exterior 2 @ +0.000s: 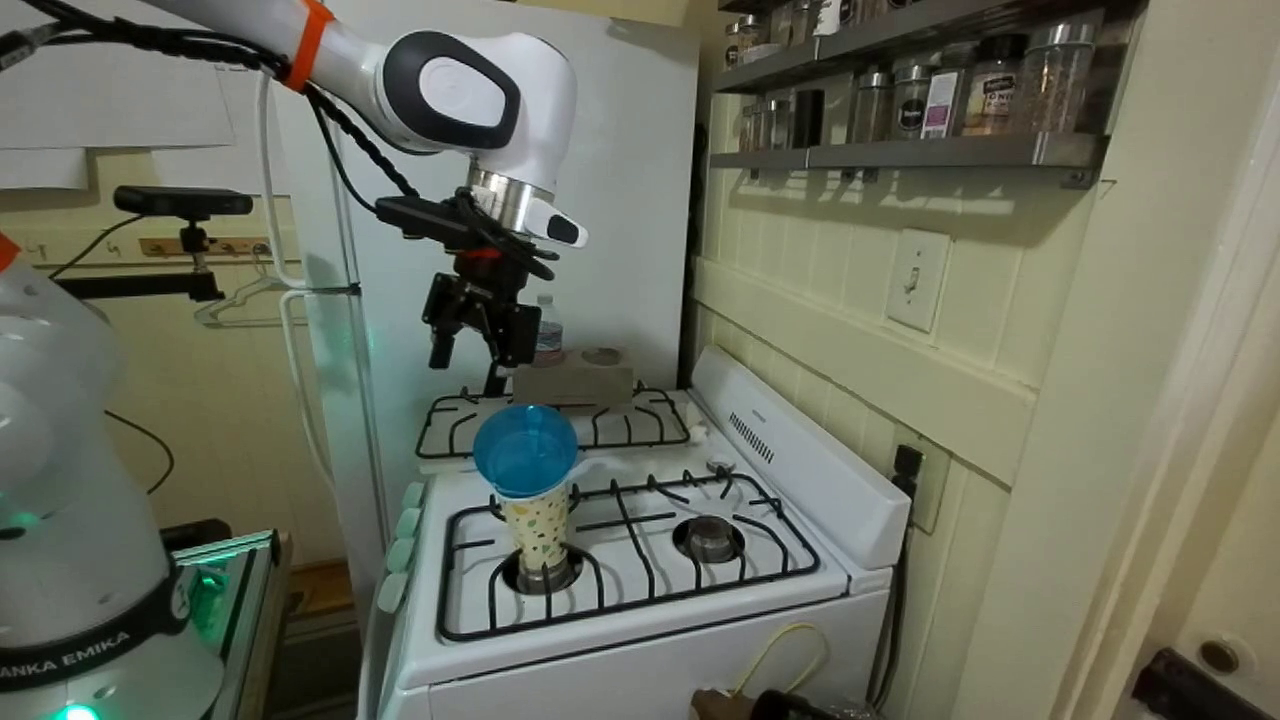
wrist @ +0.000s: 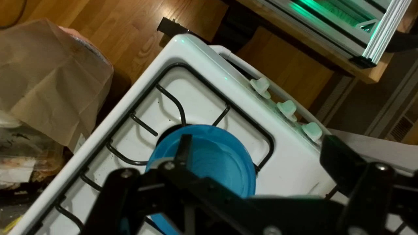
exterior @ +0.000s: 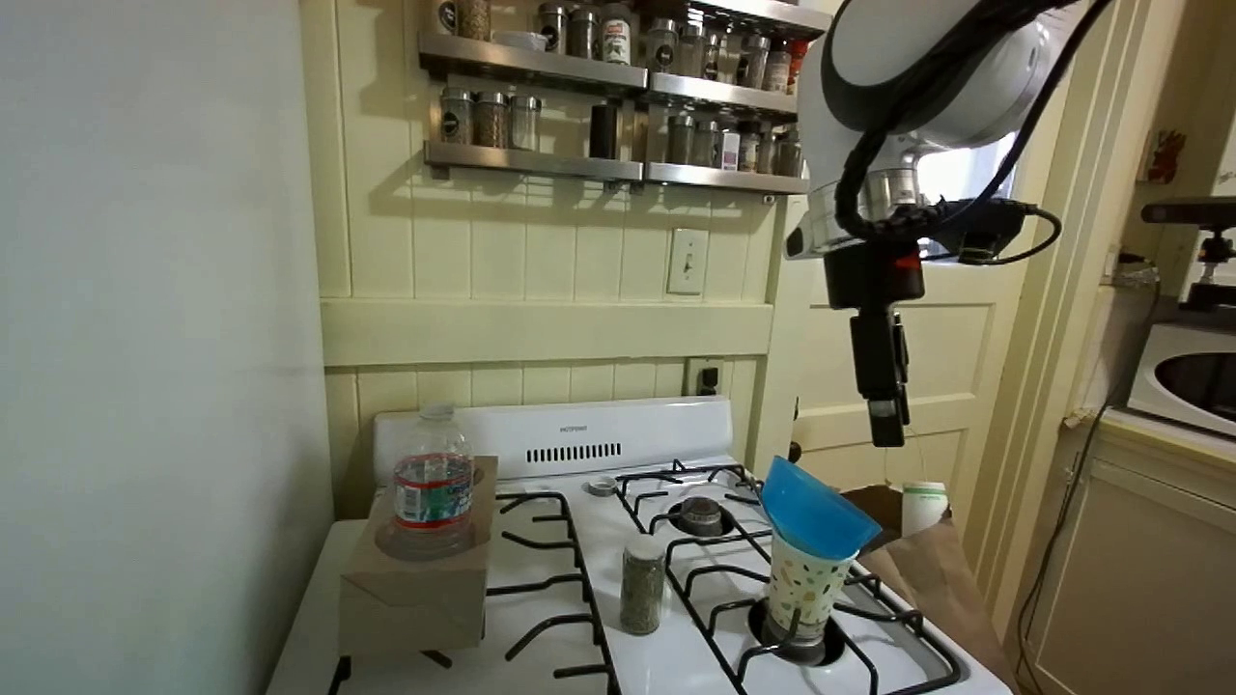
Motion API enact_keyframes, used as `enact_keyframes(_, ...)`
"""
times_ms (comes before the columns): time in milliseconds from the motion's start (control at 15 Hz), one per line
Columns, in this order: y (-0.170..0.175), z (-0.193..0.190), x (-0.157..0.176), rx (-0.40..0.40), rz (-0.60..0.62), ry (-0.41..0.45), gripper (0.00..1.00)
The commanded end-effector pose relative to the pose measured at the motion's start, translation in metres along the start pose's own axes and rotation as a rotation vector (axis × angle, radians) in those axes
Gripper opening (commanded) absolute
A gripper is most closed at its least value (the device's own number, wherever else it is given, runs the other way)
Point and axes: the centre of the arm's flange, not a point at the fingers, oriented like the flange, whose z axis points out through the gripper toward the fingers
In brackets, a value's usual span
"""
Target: Put the blue bowl on the back right plate of the stove.
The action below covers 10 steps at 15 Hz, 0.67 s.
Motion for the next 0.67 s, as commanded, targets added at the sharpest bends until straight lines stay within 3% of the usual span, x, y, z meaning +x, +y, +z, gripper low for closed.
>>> enact_keyframes(0, 0.003, 0.021, 0.005, 0.056, -0.156, 0.074, 1.0)
enact_keyframes(333, -0.005, 0.043, 0.017, 0.079, -0.317, 0.147, 0.97)
enact_keyframes(600, -0.022, 0.058, 0.029, 0.078, -0.196, 0.148, 0.86)
